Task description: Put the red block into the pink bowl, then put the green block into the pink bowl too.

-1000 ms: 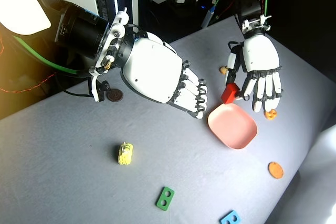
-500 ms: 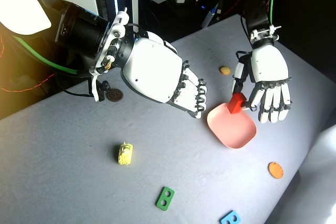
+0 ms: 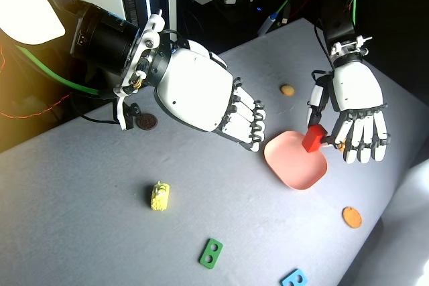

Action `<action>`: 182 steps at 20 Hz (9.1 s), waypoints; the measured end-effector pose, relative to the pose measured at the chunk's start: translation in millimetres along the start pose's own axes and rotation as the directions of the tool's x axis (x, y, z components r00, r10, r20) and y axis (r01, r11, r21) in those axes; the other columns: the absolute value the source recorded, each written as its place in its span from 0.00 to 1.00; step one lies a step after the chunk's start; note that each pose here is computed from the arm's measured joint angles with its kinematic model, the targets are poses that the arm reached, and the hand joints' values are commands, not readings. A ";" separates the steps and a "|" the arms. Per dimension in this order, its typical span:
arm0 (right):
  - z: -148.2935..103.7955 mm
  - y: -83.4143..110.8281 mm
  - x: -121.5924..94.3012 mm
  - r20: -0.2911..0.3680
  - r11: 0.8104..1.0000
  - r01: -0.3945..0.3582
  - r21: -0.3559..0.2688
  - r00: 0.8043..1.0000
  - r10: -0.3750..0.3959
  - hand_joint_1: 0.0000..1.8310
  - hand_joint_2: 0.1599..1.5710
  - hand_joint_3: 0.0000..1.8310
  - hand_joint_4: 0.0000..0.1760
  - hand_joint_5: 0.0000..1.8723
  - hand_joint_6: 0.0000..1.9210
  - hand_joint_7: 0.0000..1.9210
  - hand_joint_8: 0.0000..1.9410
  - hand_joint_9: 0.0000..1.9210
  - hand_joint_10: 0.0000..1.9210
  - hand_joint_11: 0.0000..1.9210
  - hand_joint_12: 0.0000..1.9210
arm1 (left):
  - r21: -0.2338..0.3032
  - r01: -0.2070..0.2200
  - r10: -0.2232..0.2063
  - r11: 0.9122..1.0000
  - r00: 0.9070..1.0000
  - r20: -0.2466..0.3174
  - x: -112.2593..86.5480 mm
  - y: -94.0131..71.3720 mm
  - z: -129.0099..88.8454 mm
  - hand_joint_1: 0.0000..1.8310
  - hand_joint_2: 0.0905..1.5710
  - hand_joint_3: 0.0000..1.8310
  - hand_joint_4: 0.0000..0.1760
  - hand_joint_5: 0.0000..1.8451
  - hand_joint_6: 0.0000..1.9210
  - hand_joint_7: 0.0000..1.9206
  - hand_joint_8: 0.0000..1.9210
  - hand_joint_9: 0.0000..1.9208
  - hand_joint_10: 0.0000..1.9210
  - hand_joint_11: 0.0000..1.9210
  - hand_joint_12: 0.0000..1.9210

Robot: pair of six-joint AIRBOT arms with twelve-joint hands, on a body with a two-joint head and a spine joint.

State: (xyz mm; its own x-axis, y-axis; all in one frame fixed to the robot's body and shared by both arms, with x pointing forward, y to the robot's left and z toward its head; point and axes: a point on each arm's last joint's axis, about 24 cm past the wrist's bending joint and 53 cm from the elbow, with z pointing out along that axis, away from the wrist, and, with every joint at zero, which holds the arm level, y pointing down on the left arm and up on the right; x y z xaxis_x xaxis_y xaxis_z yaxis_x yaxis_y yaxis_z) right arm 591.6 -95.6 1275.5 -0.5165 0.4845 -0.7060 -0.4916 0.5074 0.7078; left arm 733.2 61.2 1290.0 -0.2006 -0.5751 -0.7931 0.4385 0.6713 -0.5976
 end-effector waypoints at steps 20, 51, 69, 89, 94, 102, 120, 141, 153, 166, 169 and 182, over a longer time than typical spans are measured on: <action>0.0 -0.5 0.2 -0.001 1.000 0.002 0.002 1.000 -0.002 0.10 0.69 0.00 0.00 0.15 0.00 0.14 0.00 0.11 0.00 0.00 0.33 | 0.003 0.025 -0.025 1.000 1.000 0.001 0.0 -0.4 7.1 0.29 0.62 0.00 0.28 0.10 0.00 0.14 0.00 0.13 0.01 0.01 0.14; 69.5 -15.7 16.2 0.104 0.964 -0.267 0.009 0.959 0.265 0.32 0.41 0.00 0.94 0.37 0.01 0.00 0.00 0.00 0.00 0.00 0.00 | 0.192 -0.142 0.197 0.971 0.930 -0.310 33.2 17.2 -162.1 0.14 0.68 0.00 0.00 0.12 0.00 0.11 0.00 0.09 0.00 0.00 0.17; 94.2 -14.2 31.8 0.184 0.972 -0.235 -0.010 0.955 0.232 0.48 0.38 0.00 0.53 0.49 0.01 0.08 0.00 0.00 0.00 0.00 0.00 | 0.471 -0.107 0.294 0.876 0.892 -0.344 57.0 -47.9 -198.8 0.11 0.71 0.00 0.00 0.05 0.00 0.04 0.00 0.02 0.00 0.00 0.04; 108.3 -36.6 55.3 0.157 0.977 -0.212 0.037 0.966 0.204 0.46 0.39 0.00 0.33 0.52 0.00 0.10 0.00 0.00 0.00 0.00 0.00 | 0.470 -0.073 0.276 0.880 0.883 -0.379 69.2 -56.6 -203.7 0.16 0.70 0.00 0.00 0.11 0.00 0.10 0.00 0.08 0.00 0.00 0.12; 112.4 -34.3 56.8 0.162 0.976 -0.215 0.028 0.965 0.208 0.47 0.39 0.00 0.33 0.53 0.00 0.13 0.01 0.00 0.00 0.00 0.00 | 0.469 -0.067 0.267 0.881 0.889 -0.373 66.6 -58.5 -202.5 0.16 0.70 0.00 0.00 0.14 0.00 0.14 0.00 0.11 0.00 0.00 0.18; 114.2 -35.8 60.6 0.160 0.977 -0.211 0.030 0.966 0.204 0.46 0.40 0.00 0.28 0.52 0.00 0.14 0.01 0.00 0.00 0.00 0.00 | 0.472 -0.060 0.257 0.879 0.895 -0.365 65.0 -63.3 -199.9 0.14 0.70 0.00 0.00 0.11 0.00 0.11 0.00 0.09 0.00 0.00 0.08; 114.3 -40.1 62.4 0.163 0.979 -0.202 0.039 0.967 0.194 0.45 0.41 0.00 0.31 0.52 0.00 0.12 0.00 0.00 0.00 0.00 0.00 | 0.473 -0.060 0.254 0.879 0.898 -0.359 63.9 -65.2 -197.7 0.14 0.68 0.00 0.00 0.13 0.00 0.13 0.00 0.11 0.00 0.00 0.15; 122.1 18.3 17.3 0.229 0.993 -0.069 -0.093 0.969 0.089 0.62 0.56 0.00 0.97 0.80 0.02 0.18 0.00 0.05 0.00 0.00 0.00 | 0.468 -0.059 0.247 0.882 0.903 -0.352 59.2 -63.8 -195.2 0.16 0.68 0.00 0.00 0.14 0.00 0.13 0.00 0.11 0.00 0.00 0.14; 155.1 22.0 -22.3 0.307 0.995 -0.001 -0.099 0.951 0.031 0.61 0.56 0.00 1.00 0.80 0.02 0.18 0.01 0.06 0.01 0.00 0.00 | 0.471 -0.073 0.262 0.879 0.900 -0.349 58.8 -61.8 -195.0 0.15 0.68 0.00 0.00 0.11 0.00 0.11 0.00 0.08 0.00 0.01 0.03; 178.5 9.6 -6.3 0.274 0.997 -0.018 -0.080 0.961 0.039 0.61 0.56 0.00 1.00 0.80 0.02 0.17 0.00 0.06 0.01 0.00 0.00 | 0.472 -0.073 0.262 0.879 0.900 -0.349 58.8 -61.9 -195.1 0.15 0.68 0.00 0.00 0.13 0.00 0.11 0.00 0.09 0.00 0.03 0.02; 183.1 11.0 -3.0 0.268 0.996 -0.019 -0.084 0.962 0.041 0.61 0.56 0.00 1.00 0.80 0.02 0.17 0.00 0.05 0.00 0.00 0.00 | 0.472 -0.075 0.265 0.878 0.899 -0.349 59.1 -61.8 -195.2 0.14 0.68 0.00 0.00 0.11 0.00 0.10 0.00 0.08 0.00 0.02 0.03; 190.1 6.8 -3.4 0.274 0.997 -0.020 -0.077 0.961 0.041 0.56 0.47 0.00 0.08 0.55 0.00 0.14 0.00 0.03 0.00 0.00 0.00 | 0.474 -0.076 0.266 0.877 0.899 -0.347 58.7 -62.3 -195.0 0.13 0.68 0.00 0.00 0.11 0.00 0.09 0.00 0.07 0.00 0.00 0.06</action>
State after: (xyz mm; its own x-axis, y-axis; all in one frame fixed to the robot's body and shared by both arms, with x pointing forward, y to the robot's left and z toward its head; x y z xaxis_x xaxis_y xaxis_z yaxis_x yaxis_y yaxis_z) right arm 723.3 41.7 1278.1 -0.3241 0.6814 -0.6562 -0.5333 0.4414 0.7217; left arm 523.3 76.9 1257.7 -0.3680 -0.1767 -0.9129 0.8150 0.4114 -0.4082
